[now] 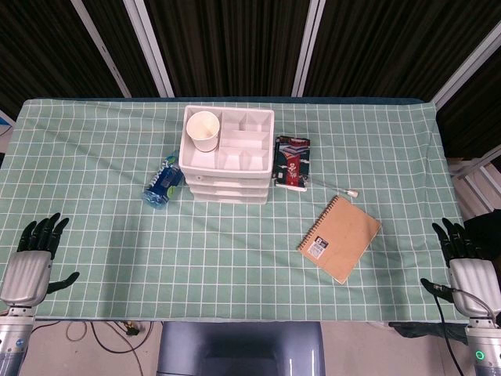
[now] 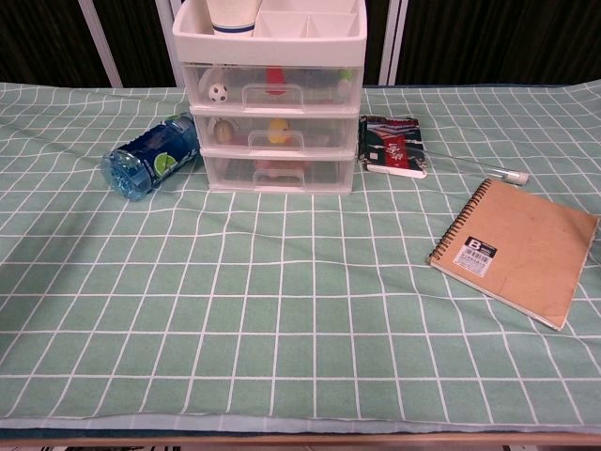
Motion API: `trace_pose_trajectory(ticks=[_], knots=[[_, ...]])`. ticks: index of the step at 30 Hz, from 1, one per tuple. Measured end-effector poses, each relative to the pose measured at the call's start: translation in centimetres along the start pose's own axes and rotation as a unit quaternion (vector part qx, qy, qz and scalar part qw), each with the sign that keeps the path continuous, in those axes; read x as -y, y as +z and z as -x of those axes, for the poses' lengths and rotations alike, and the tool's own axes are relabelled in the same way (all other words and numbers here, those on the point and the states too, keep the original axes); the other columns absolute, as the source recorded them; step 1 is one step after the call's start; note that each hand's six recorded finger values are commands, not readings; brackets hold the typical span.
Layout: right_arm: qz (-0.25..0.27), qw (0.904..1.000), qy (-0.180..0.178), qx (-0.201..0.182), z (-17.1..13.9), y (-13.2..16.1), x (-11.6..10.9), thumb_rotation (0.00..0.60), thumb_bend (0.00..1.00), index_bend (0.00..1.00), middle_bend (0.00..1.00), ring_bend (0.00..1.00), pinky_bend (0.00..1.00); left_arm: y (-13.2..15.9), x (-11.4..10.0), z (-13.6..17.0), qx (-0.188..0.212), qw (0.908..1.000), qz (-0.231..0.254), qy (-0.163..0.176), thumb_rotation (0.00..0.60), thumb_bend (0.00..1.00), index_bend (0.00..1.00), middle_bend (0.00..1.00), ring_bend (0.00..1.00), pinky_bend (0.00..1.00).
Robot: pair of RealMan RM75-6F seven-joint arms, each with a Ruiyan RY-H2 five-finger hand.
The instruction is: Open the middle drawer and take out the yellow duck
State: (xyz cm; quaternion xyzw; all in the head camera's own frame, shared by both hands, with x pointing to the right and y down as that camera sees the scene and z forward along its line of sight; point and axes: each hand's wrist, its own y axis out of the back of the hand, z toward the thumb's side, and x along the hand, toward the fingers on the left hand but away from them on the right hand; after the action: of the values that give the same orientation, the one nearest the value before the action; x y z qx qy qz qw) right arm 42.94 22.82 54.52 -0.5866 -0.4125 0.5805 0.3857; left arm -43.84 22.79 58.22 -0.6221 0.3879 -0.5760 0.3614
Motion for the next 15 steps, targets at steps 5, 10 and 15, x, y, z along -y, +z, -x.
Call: trace_pose_trajectory(ticks=[5,10,15], knots=[[0.0,1.0,0.001,0.001,-0.01,0.02,0.05,0.6,0.0,0.0,0.0,0.0,0.23,-0.04,-0.04,0.01,0.001,1.0,0.0,0.0,0.6,0.0,0.0,0.0,0.0,0.0],[0.001,1.0,0.003,0.002,-0.02,0.06,0.12,0.6,0.0,0.0,0.0,0.0,0.23,0.0,-0.07,0.0,0.003,1.0,0.001,-0.001,0.6,0.0,0.0,0.0,0.0,0.0],[0.002,1.0,0.004,0.003,0.01,0.07,0.19,0.6,0.0,0.0,0.0,0.0,0.23,0.07,0.05,-0.02,0.005,1.0,0.001,-0.003,0.6,0.01,0.0,0.0,0.0,0.0]])
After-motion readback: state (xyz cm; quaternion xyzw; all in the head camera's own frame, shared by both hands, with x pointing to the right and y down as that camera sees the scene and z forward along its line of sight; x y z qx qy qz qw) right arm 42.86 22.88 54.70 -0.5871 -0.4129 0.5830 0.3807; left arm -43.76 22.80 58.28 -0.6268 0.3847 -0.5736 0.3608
